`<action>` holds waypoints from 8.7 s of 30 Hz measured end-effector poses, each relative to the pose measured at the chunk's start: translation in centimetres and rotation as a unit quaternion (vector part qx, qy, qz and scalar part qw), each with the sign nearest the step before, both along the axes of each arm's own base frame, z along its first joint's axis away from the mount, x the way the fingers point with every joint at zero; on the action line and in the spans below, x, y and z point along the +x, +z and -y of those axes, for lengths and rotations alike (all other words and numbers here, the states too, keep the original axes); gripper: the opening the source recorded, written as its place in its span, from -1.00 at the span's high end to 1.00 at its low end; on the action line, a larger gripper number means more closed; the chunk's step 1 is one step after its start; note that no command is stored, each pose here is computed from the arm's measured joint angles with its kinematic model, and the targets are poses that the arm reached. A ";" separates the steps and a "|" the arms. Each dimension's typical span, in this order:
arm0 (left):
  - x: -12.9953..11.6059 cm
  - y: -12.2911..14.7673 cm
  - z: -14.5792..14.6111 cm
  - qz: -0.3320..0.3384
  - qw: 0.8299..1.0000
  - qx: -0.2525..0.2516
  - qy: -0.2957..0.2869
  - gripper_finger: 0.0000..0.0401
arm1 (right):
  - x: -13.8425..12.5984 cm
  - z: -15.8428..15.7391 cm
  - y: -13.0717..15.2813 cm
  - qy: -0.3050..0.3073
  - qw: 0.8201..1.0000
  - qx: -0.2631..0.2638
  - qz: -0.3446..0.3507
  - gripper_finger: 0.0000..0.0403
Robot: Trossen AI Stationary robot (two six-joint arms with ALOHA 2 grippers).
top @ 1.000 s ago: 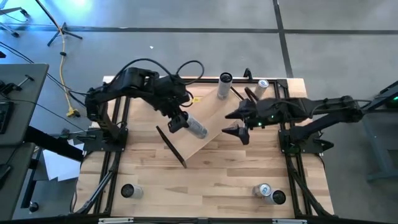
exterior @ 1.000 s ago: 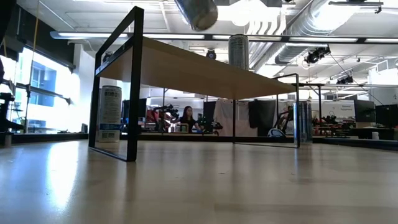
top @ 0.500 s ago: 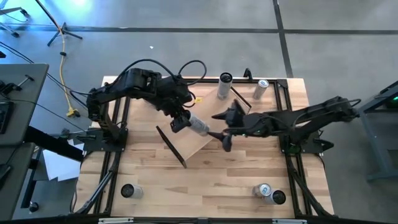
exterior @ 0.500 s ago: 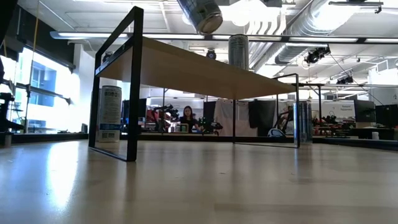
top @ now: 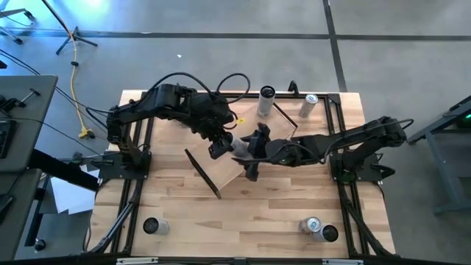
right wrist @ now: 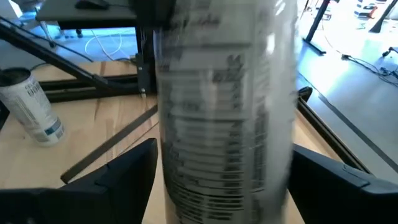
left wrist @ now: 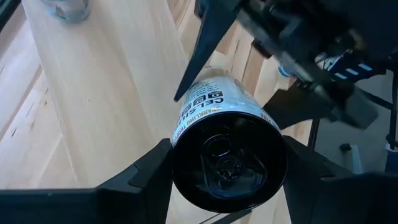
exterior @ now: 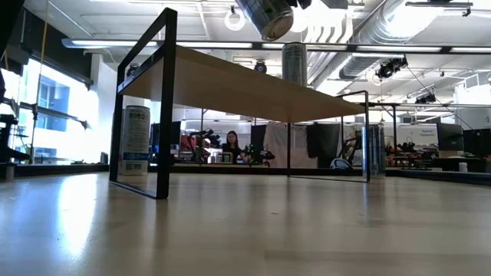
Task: Place canned beverage on shelf
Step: Put the white-yellow soda can on the shelf and align it with the other white-yellow soda can
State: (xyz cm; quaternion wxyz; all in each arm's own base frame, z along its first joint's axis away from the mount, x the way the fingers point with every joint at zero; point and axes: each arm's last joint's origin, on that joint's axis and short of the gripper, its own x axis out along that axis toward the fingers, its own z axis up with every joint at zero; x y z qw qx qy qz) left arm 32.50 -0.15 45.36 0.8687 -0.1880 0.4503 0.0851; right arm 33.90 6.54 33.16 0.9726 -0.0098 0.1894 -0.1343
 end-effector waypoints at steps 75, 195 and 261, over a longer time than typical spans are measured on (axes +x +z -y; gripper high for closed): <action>-6.2 -5.5 6.0 0.177 0.976 0.125 0.027 -0.25 | -10.4 -1.1 3.0 -0.043 0.991 0.064 -0.106 -0.18; -8.3 -12.1 3.7 0.527 0.839 0.100 0.095 -0.25 | -11.9 4.6 -7.5 -0.270 0.938 0.015 0.218 -0.20; -8.3 -11.9 3.5 0.533 0.833 0.102 0.110 -0.25 | -10.0 6.6 -10.1 -0.250 0.949 0.035 0.189 -0.38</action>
